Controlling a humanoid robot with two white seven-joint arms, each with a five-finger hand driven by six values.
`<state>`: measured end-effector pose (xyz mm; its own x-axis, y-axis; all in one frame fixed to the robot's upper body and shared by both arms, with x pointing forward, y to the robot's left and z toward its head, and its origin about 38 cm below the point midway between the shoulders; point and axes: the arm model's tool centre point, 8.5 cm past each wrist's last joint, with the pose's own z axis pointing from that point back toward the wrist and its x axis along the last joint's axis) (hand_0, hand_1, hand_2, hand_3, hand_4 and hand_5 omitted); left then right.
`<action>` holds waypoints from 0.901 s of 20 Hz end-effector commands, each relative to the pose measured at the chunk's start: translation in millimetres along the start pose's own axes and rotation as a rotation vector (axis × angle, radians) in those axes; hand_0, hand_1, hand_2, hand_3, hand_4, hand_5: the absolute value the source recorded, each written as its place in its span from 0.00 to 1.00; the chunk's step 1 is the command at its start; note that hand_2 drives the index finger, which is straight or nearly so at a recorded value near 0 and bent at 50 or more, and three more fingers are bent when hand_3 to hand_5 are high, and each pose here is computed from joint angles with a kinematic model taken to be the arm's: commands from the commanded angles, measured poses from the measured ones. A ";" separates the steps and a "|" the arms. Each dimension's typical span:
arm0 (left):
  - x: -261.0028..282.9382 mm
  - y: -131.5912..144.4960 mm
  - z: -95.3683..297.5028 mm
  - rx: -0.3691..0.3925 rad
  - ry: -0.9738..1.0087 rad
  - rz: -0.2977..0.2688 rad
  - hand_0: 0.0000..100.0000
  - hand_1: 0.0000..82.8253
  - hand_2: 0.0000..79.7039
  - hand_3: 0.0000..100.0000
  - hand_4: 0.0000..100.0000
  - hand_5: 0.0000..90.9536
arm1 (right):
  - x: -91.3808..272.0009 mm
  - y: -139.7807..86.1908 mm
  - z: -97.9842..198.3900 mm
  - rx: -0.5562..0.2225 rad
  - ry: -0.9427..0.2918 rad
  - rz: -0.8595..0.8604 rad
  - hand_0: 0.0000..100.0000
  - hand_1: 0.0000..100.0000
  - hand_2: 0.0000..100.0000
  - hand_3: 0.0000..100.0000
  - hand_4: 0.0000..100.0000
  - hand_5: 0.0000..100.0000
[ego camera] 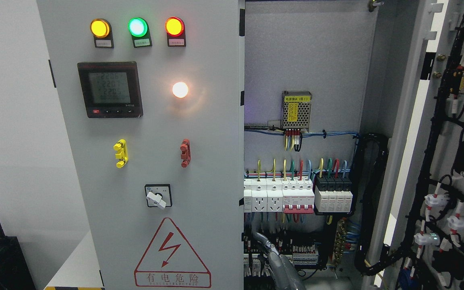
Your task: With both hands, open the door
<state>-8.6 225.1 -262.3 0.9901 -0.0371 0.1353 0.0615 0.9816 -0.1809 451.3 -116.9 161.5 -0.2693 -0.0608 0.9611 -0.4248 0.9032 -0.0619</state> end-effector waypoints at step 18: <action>0.1 0.0 0.0 0.000 -0.001 -0.001 0.00 0.00 0.00 0.00 0.04 0.00 | -1.8 -10.2 -17.3 -0.010 0.047 -0.031 0.00 0.00 0.00 0.00 0.00 0.00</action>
<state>-8.6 225.1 -262.3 0.9901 -0.0373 0.1353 0.0617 0.9816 -0.1809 467.7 -118.2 164.2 -0.2184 -0.0709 0.9733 -0.4259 0.9043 -0.0297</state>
